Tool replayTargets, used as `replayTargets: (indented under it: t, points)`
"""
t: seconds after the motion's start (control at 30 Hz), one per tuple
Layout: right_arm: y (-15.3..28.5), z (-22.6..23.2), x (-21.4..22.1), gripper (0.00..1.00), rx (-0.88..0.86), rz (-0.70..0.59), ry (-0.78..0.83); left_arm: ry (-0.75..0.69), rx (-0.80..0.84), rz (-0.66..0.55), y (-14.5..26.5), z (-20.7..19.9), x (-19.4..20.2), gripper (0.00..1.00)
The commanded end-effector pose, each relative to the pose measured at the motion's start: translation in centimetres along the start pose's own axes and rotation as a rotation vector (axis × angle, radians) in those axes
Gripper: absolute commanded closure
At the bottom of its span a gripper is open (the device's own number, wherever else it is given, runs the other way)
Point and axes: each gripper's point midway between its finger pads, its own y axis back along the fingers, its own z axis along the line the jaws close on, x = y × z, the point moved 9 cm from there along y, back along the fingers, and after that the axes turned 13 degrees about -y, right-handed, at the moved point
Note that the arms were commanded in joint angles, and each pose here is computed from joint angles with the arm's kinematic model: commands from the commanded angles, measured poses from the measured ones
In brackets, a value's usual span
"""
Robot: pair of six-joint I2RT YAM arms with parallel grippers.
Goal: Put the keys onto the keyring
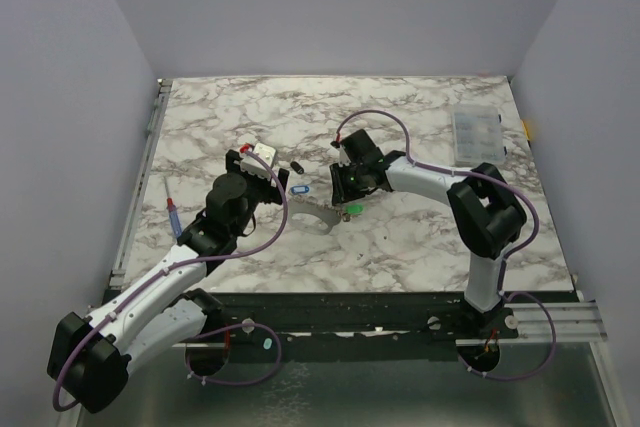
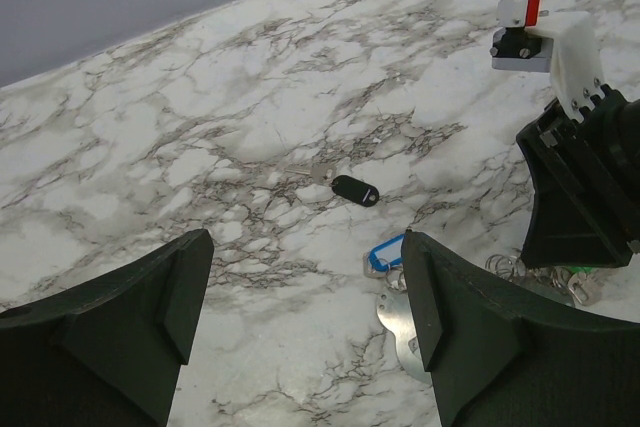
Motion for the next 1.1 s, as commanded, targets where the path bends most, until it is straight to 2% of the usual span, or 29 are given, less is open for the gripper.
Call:
replayTargets:
  t: [0.0, 0.4, 0.73, 1.07]
  points:
    - [-0.6, 0.7, -0.2, 0.71, -0.04, 0.012, 0.004, -0.001, 0.018, -0.037, -0.2, 0.0, -0.9, 0.17]
    - [-0.8, 1.0, -0.2, 0.72, -0.077, 0.03, 0.009, -0.003, 0.021, -0.031, -0.2, -0.1, -0.8, 0.17]
    - [-0.2, 1.5, -0.5, 0.99, -0.101, 0.015, 0.017, -0.005, 0.02, -0.023, -0.4, -0.1, -0.7, 0.17]
    - [1.7, 2.1, -1.4, 0.99, -0.11, -0.066, 0.05, -0.005, 0.032, -0.033, -0.3, -0.2, -0.8, 0.17]
